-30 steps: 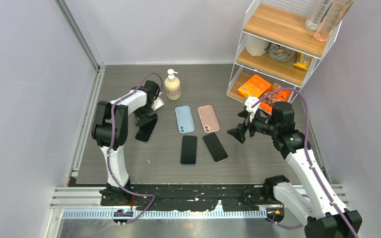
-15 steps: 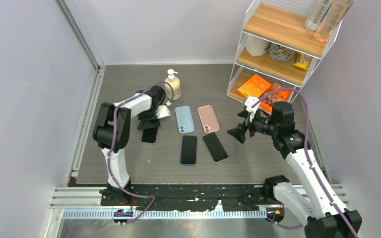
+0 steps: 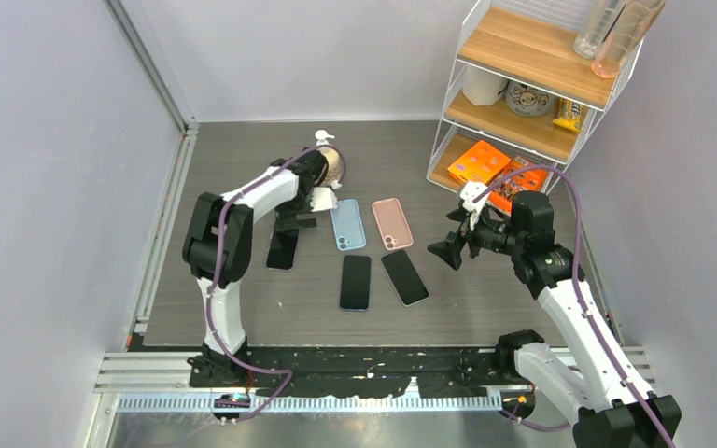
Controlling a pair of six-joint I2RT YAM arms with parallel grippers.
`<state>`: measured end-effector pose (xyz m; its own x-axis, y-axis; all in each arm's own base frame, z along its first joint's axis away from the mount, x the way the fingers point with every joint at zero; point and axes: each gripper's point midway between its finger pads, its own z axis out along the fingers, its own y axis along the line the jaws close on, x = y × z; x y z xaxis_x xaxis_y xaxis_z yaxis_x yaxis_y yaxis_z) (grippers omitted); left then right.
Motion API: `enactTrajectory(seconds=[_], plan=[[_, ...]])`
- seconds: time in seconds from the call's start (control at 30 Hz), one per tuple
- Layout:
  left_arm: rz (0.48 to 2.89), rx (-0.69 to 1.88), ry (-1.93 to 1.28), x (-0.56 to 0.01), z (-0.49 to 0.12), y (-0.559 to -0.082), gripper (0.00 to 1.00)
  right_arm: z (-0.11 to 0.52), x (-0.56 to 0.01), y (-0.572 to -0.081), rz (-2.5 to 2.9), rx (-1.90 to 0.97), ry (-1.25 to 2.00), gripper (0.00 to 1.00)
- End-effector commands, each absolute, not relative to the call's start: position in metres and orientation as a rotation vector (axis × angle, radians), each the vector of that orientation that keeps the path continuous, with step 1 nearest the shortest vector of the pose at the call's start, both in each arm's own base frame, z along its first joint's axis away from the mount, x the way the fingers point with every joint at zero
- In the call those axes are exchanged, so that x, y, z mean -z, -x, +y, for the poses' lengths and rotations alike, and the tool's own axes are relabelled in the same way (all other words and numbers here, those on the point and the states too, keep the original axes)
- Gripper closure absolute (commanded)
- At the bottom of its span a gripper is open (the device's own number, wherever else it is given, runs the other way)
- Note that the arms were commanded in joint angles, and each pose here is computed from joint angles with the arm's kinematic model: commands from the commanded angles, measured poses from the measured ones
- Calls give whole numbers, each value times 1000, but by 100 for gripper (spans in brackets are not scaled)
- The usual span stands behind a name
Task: Take the phone out of the phone case
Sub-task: Adjust the phone at the center of the board.
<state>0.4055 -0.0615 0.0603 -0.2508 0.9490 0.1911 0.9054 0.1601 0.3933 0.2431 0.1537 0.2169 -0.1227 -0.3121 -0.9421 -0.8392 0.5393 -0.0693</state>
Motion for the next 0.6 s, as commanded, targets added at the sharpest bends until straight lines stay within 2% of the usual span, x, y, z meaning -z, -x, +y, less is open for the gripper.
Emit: enactTrajectory(seconds=[0.0, 0.27, 0.4, 0.57], plan=[[2292, -669, -1891, -66, -71, -409, 0, 153, -223, -247, 1663, -580, 978, 5], [2524, -332, -1370, -97, -104, -385, 1, 153, -221, -247, 1664, -587, 985, 5], [2680, -111, -1063, -90, -120, -368, 1, 154, -223, -246, 1659, -588, 986, 5], [2789, 22, -728, -78, -117, -365, 0, 153, -224, -245, 1654, -586, 984, 5]])
